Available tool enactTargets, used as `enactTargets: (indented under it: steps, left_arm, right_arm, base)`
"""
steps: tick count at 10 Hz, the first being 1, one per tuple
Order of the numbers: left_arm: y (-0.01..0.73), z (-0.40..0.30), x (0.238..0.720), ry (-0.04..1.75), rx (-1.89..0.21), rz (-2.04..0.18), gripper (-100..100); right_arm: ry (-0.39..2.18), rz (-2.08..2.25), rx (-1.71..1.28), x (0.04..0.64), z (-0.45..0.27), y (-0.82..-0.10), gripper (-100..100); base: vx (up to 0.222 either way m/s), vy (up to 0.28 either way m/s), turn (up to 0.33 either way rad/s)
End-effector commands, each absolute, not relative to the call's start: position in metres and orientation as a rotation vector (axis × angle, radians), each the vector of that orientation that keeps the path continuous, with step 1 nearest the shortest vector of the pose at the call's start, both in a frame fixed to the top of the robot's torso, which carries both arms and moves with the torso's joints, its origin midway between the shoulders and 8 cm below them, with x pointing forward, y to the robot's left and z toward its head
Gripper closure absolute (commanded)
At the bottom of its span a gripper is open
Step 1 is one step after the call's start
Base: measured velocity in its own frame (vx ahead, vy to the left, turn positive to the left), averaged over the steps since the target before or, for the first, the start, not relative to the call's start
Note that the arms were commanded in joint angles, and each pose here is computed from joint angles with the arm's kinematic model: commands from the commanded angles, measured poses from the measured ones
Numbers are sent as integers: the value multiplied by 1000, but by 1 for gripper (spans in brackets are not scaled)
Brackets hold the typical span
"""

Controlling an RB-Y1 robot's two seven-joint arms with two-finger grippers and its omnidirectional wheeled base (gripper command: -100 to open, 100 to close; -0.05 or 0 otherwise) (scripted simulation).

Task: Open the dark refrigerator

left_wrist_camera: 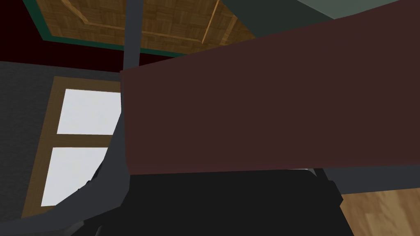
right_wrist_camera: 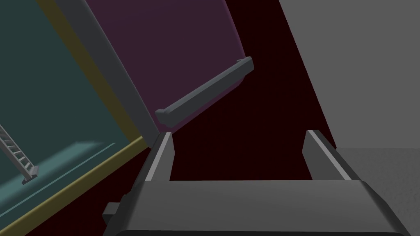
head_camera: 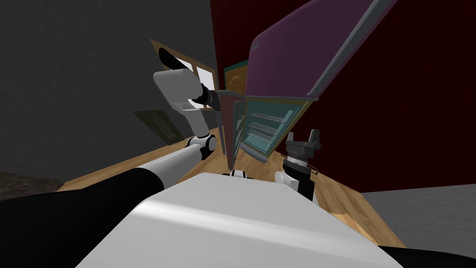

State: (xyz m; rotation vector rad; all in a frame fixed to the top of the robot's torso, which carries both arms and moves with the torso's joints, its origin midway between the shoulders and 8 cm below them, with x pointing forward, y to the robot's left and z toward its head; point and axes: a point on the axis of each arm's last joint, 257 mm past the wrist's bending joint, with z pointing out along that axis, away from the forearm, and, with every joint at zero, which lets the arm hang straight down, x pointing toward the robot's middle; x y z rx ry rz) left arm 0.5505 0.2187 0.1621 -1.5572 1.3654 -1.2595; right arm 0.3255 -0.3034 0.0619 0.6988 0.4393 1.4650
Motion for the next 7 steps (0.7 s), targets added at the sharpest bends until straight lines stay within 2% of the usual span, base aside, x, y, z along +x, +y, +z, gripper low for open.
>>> enactTargets:
  steps: [1, 7]
  left_arm:
    - [217, 171, 545, 1359, -1564, -1264, -100]
    - [218, 196, 524, 1348, -1577, -1274, -100]
  right_arm:
    - [439, 1465, 699, 325, 62, -303, 0]
    - [439, 1465, 699, 325, 62, -303, 0]
  base:
    - [-8, 27, 46]
    - [28, 27, 9]
